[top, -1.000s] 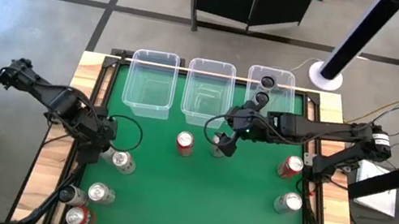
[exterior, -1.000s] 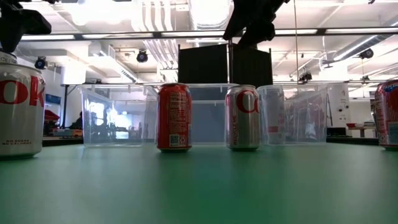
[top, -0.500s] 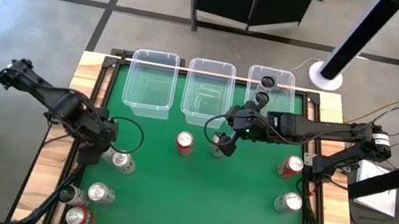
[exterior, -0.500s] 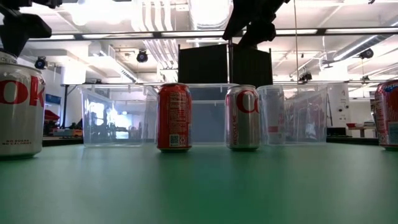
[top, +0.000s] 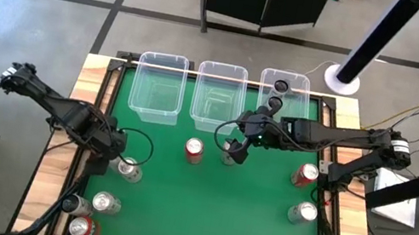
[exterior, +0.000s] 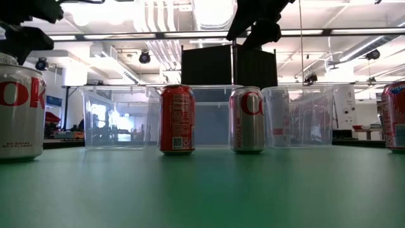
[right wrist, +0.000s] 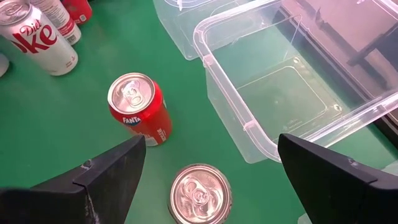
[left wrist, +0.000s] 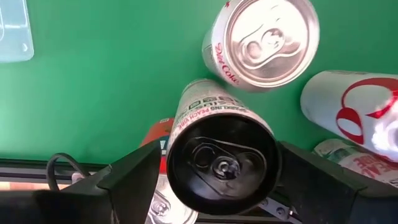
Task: Sort soda cans
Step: Put the top white-pink soda can into the right transparent bin
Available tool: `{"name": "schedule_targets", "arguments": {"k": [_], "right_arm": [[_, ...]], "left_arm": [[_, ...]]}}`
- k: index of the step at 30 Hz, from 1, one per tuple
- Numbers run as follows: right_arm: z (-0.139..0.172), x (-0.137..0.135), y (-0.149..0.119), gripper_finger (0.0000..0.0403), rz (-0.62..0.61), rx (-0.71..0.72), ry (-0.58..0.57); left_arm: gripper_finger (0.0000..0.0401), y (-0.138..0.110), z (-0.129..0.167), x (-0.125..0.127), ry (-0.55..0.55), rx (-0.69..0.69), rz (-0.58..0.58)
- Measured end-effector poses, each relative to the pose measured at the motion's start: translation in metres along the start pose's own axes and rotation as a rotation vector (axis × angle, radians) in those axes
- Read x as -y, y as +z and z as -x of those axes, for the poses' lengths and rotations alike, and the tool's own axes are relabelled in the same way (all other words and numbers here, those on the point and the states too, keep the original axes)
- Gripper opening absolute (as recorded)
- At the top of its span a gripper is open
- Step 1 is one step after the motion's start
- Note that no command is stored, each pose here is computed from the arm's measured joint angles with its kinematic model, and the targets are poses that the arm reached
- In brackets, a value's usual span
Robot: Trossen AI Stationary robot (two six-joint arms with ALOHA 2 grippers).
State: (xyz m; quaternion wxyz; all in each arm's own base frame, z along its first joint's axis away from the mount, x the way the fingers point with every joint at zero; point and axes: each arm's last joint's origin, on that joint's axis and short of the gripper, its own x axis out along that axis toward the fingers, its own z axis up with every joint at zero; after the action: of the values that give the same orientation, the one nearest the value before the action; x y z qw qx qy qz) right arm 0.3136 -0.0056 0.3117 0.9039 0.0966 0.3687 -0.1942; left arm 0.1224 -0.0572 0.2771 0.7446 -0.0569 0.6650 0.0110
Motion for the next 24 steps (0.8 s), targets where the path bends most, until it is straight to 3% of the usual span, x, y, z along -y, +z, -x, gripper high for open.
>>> {"name": "schedule_targets", "arguments": {"k": [9,16,24], "right_arm": [[0.0,0.0,0.0,0.0361,-0.005,0.001,-0.001],[0.0,0.0,0.0,0.0361,-0.005,0.001,-0.001],[-0.001,-0.002,-0.001,0.0361,0.006,-0.005,0.0]], "left_arm": [[0.0292,-0.001,-0.019,-0.001,0.006,-0.023,-0.004],[0.0234,-0.002,-0.019,-0.001,0.005,-0.024,0.0],[0.0234,0.003,0.008,-0.003,0.099,0.104,0.013]]}}
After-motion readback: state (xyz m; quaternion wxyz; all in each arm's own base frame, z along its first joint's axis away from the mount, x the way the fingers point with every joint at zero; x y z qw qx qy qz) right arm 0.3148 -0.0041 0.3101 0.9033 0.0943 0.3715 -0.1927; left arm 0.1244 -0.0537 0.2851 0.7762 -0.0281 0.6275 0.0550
